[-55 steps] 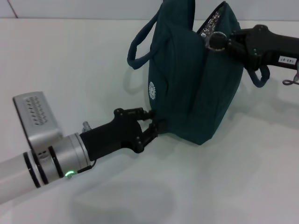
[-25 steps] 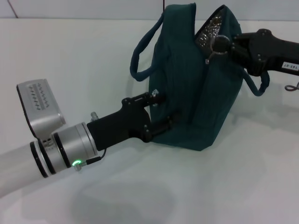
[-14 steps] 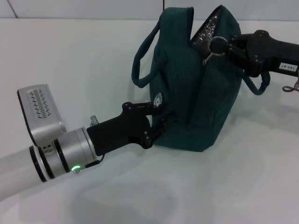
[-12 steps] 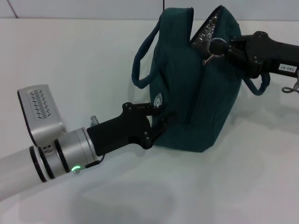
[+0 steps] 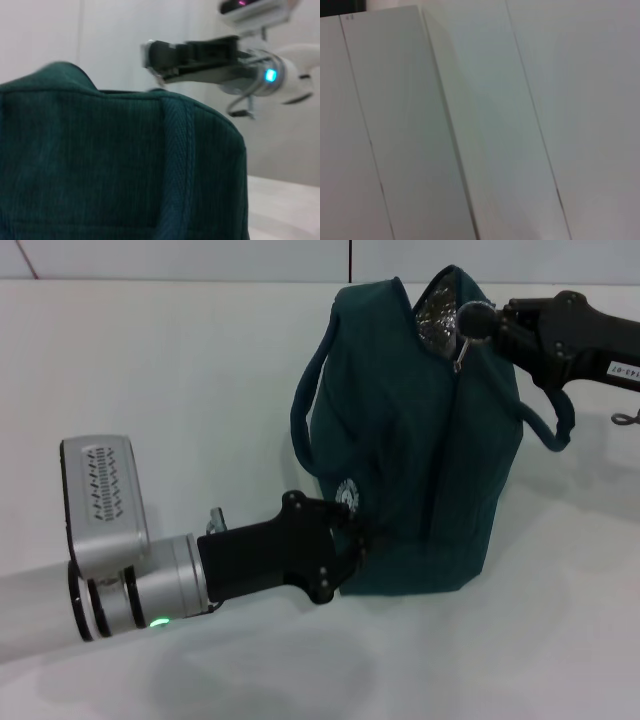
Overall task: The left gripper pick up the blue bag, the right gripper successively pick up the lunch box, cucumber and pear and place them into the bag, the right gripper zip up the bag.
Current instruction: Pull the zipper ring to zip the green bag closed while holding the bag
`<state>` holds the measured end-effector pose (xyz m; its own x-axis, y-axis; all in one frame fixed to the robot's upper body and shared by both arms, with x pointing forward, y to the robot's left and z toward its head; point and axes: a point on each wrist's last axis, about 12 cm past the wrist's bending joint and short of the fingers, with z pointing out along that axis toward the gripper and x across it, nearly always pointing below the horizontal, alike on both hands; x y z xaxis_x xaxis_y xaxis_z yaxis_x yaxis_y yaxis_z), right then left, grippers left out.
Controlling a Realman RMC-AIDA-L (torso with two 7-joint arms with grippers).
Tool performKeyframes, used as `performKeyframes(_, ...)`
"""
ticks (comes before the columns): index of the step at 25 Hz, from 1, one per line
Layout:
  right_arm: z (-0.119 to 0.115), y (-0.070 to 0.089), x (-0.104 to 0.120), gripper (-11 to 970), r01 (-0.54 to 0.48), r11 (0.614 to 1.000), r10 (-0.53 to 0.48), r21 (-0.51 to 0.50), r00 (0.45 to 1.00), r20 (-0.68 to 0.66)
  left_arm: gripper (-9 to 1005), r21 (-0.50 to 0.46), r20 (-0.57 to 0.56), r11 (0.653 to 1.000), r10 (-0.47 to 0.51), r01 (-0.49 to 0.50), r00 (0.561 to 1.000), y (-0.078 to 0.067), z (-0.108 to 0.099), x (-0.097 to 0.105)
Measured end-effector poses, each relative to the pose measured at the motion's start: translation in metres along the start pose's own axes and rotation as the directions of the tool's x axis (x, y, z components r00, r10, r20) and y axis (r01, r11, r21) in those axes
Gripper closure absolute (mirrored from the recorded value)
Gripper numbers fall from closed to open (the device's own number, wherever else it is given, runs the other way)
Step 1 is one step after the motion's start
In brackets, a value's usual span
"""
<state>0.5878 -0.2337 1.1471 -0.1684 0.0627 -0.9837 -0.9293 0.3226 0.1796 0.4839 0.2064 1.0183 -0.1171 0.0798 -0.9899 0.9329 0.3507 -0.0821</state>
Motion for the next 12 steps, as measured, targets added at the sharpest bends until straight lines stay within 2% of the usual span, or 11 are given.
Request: performKeyframes(12,-0.0012,-0.0049,-0.0025,951,0.006,0.999,-0.008,0.048,0.999,0.035,919,0.059,-0.055,0.998,0.037,-0.034,0.998,-0.0067,-0.0056,0.0064)
